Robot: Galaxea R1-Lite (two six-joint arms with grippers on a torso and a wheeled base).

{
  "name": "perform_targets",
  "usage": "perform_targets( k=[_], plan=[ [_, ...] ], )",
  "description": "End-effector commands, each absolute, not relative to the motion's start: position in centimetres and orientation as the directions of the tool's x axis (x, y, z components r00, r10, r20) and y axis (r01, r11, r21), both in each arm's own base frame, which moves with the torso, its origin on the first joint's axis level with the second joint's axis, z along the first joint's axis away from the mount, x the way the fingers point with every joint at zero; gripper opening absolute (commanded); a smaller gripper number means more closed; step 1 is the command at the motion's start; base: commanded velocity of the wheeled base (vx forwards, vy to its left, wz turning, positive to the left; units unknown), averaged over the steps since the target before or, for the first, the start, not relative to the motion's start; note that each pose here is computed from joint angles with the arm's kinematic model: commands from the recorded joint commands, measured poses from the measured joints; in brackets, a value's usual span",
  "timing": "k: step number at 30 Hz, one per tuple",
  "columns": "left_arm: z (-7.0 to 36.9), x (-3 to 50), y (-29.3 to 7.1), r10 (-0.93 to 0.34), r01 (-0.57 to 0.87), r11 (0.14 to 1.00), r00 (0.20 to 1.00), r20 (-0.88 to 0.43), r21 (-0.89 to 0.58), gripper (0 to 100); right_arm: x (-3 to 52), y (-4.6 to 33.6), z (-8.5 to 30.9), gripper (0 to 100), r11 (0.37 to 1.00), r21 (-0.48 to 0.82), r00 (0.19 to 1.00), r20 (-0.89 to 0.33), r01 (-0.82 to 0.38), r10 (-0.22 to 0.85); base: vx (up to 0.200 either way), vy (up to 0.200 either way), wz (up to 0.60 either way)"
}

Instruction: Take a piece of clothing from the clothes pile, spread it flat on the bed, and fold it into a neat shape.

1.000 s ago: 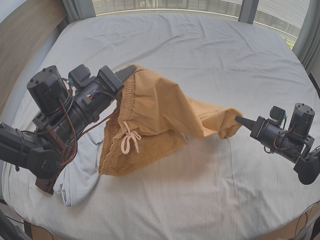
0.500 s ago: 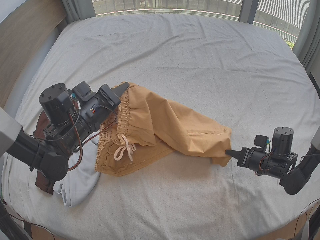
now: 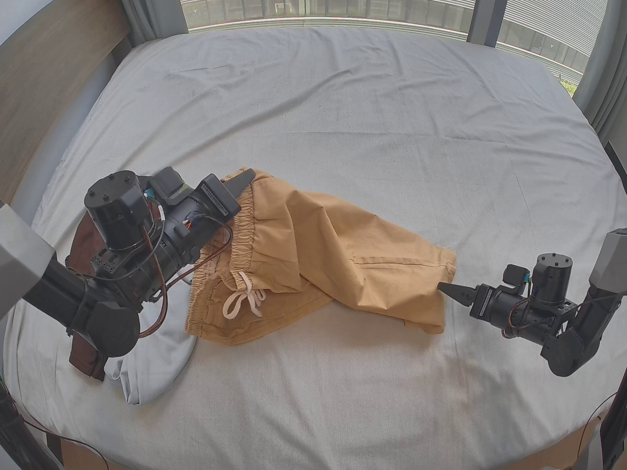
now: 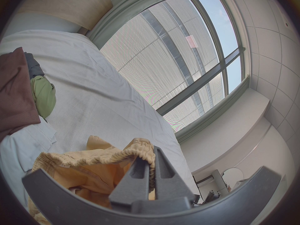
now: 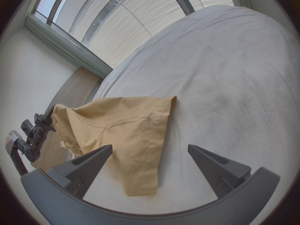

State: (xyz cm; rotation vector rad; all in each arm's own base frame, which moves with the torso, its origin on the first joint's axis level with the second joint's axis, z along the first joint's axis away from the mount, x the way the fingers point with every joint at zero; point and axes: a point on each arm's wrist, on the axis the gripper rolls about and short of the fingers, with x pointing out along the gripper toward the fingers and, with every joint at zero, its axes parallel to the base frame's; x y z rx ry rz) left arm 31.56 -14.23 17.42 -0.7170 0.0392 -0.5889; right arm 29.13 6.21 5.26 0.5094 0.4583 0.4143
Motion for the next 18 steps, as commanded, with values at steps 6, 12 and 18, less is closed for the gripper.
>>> perform_targets(
  k=[6, 12, 18],
  plan=[
    [17.5, 31.5, -14.3, -0.523, 0.499, 0.599, 0.836, 0.166, -0.626, 0, 31.9, 5.4, 4.2, 100, 0.784, 0.579, 0.842, -0.292, -0.222, 0.454, 0.000, 0.000, 0.00],
    [17.5, 31.5, -14.4, -0.524, 0.504, 0.596, 0.834, 0.174, -0.625, 0, 32.4, 6.8, 4.6, 100, 0.751, 0.589, 0.852, -0.190, -0.299, 0.488, 0.000, 0.000, 0.00],
    [17.6, 31.4, -14.3, -0.523, 0.508, 0.595, 0.833, 0.180, -0.623, 0, 33.0, 8.0, 4.8, 100, 0.723, 0.607, 0.838, -0.164, -0.330, 0.520, 0.000, 0.000, 0.00]
  ],
)
